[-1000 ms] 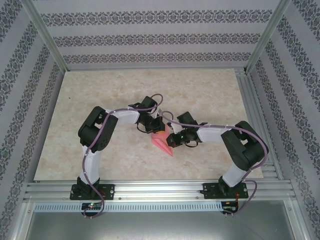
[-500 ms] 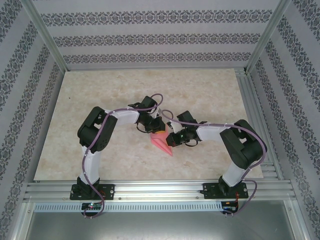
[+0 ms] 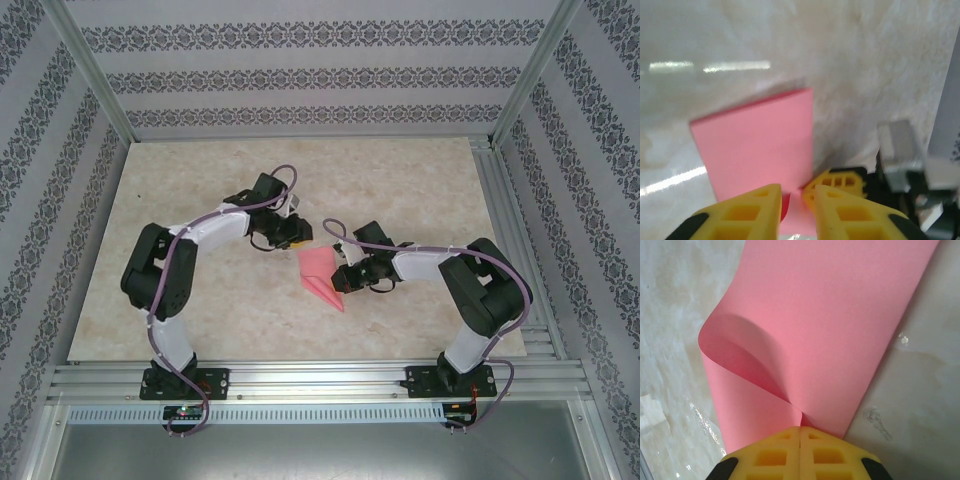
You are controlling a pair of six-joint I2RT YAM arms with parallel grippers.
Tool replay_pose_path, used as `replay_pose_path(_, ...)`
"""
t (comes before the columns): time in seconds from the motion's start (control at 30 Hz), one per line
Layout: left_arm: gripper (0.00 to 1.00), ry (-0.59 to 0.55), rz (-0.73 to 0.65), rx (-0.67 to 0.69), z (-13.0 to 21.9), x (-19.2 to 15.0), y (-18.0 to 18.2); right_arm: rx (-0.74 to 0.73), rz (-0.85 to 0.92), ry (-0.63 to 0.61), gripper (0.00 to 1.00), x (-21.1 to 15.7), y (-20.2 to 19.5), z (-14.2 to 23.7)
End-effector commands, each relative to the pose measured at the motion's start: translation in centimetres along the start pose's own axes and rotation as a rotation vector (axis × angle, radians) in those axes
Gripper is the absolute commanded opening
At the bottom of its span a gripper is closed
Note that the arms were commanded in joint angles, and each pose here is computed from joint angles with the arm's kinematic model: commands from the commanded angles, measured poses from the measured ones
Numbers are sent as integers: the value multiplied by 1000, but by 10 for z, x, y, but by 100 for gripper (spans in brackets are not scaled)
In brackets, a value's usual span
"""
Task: Fold a paper plane with a square sheet of paper (fold left side to right side)
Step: Third fold the triangle at the center of the table.
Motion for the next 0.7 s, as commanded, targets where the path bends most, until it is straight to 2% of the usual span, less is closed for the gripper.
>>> replay_pose_path(0.0,22,15,15,-86,-10,-26,-10,-92,-52,54,0,-10,-18,-11)
replay_pose_path(0.27,19,-3,36,-127,-24,-65,-29,-90,-51,54,0,-10,-18,-11)
replay_pose_path(0.67,17,42,44,-87,-49,-66,-27,-98,-58,60,0,-11,-19,-13)
Point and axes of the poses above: each hand's point on the last joint's axis, 136 mm out from that joint toward the fingers, its own z axis back along the fingers, its own y axis along the line the jaws close on, x = y × z, the point moved 10 cm from there along z, back along the fingers, and after that the axes turned 15 degrees about -z, right-handed, at the moved point
